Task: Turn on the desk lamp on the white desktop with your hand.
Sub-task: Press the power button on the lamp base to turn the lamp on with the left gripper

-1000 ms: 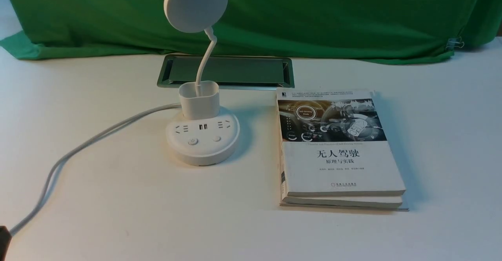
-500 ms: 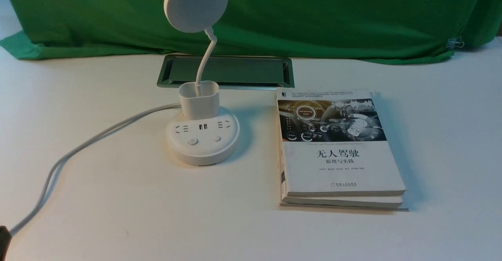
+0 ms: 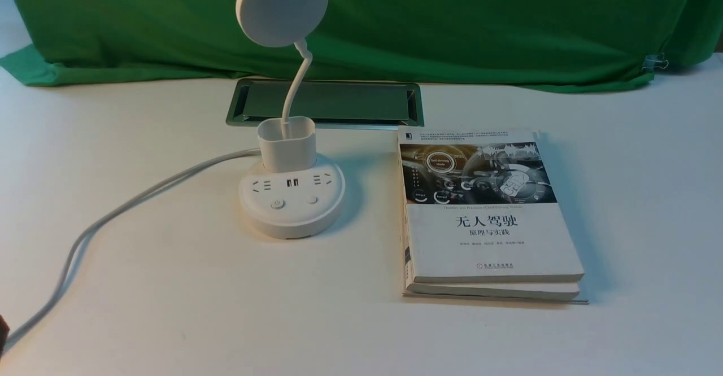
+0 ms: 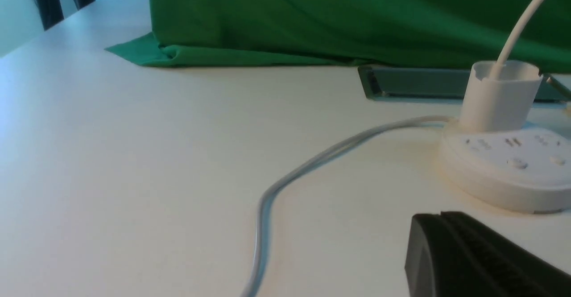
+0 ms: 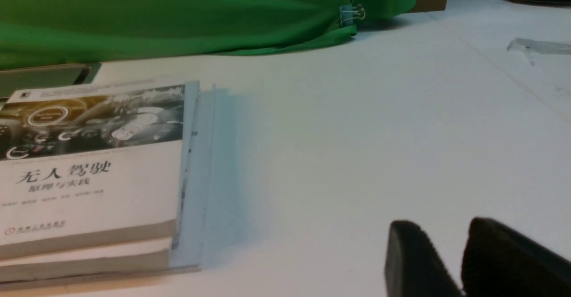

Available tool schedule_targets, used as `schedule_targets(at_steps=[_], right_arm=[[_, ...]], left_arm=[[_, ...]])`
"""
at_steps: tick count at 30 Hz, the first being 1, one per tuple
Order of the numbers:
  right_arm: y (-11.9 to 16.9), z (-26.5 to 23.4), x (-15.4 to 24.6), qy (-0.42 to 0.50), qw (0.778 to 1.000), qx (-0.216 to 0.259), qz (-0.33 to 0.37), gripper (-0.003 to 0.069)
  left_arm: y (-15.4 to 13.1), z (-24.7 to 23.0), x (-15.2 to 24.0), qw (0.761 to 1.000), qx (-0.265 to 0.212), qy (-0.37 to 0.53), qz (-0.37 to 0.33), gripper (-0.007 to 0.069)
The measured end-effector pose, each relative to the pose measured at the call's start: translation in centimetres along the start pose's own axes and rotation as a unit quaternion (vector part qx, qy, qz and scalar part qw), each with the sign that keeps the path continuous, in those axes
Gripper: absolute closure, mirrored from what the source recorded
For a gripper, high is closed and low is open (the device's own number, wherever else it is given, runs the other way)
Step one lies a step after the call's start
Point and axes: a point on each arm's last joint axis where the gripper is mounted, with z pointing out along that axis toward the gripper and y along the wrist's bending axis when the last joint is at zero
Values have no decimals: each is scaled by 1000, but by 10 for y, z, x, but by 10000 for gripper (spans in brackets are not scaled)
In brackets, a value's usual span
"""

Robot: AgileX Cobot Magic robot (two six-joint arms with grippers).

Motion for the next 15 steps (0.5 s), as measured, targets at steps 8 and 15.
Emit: schedule_targets(at_steps=[8,15], right_arm=[[0,0,0,1,1000,0,0,421],[0,0,0,0,1000,0,0,421]], left_arm=[[1,-9,-39,976,-5,-219,0,604],[1,-26,-64,925,-9,-379,2,604]])
